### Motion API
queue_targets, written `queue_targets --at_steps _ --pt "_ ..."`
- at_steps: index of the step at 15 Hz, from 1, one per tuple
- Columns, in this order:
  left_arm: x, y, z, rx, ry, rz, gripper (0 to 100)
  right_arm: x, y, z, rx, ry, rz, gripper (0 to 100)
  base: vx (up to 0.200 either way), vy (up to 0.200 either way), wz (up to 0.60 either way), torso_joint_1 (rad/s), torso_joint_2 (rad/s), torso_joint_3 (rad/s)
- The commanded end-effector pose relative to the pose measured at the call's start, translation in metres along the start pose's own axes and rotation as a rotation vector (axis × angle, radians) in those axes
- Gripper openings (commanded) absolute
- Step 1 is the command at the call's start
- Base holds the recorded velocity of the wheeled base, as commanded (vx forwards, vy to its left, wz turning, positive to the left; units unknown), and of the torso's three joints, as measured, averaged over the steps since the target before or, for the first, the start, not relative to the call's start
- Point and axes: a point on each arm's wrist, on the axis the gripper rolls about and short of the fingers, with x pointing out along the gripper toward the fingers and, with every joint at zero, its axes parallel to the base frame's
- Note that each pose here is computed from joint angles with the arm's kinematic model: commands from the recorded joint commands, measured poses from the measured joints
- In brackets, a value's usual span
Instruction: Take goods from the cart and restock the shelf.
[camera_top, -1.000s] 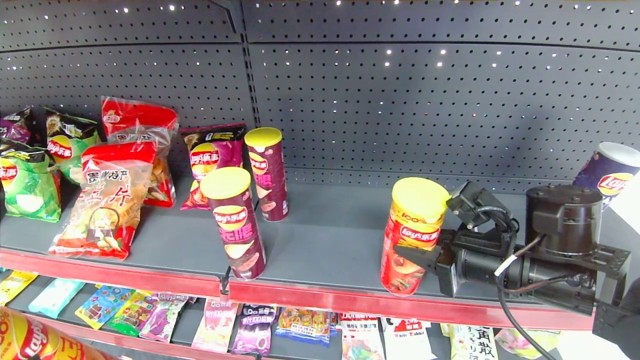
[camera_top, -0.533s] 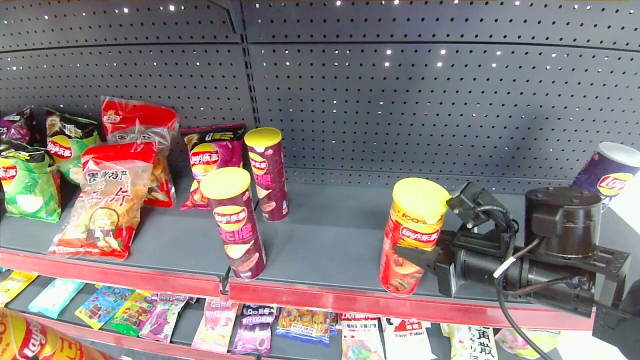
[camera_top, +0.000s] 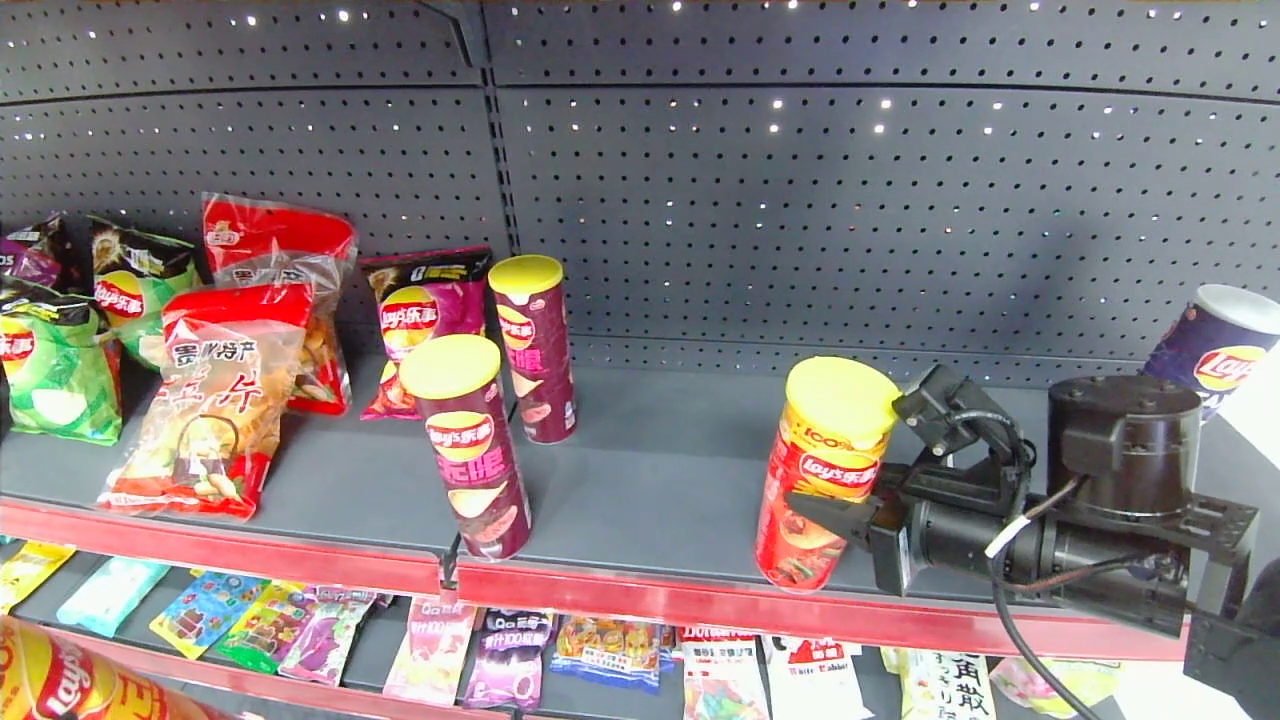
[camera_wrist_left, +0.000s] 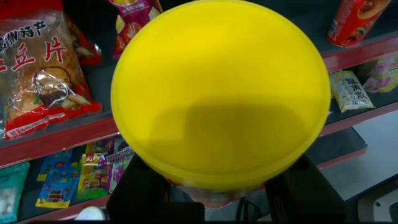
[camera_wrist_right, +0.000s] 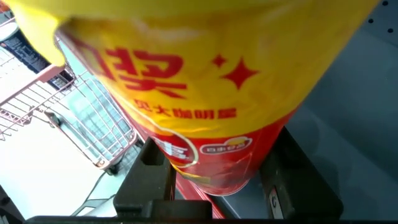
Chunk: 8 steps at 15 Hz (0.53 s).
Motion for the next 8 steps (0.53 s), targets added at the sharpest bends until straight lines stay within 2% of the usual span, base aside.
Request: queue_targets --at_steps 1,3,4,8 --pt "0.0002 0.0001 0.0 -0.001 0.002 0.0 0 0.0007 -0.0003 -0.0007 0.001 0.004 0.001 0 0.0 0.0 0.0 0.0 0.0 0.0" --pt "-0.0001 0.0 -0.0001 0.0 0.0 0.0 0 -0.0003 0.0005 -0.0017 0.0 0.007 0.002 0 0.0 0.0 0.0 0.0 0.0 0.0" --pt "-0.0001 0.0 -0.0001 0.0 0.0 0.0 0 0.0002 0.0004 -0.0027 0.0 0.011 0.003 100 0.0 0.0 0.0 0.0 0.0 0.0" --pt "-0.0002 -0.0001 -0.0005 0.0 0.0 0.0 0 -0.0003 0.0003 -0.0002 0.002 0.001 0.002 100 0.0 0.0 0.0 0.0 0.0 0.0"
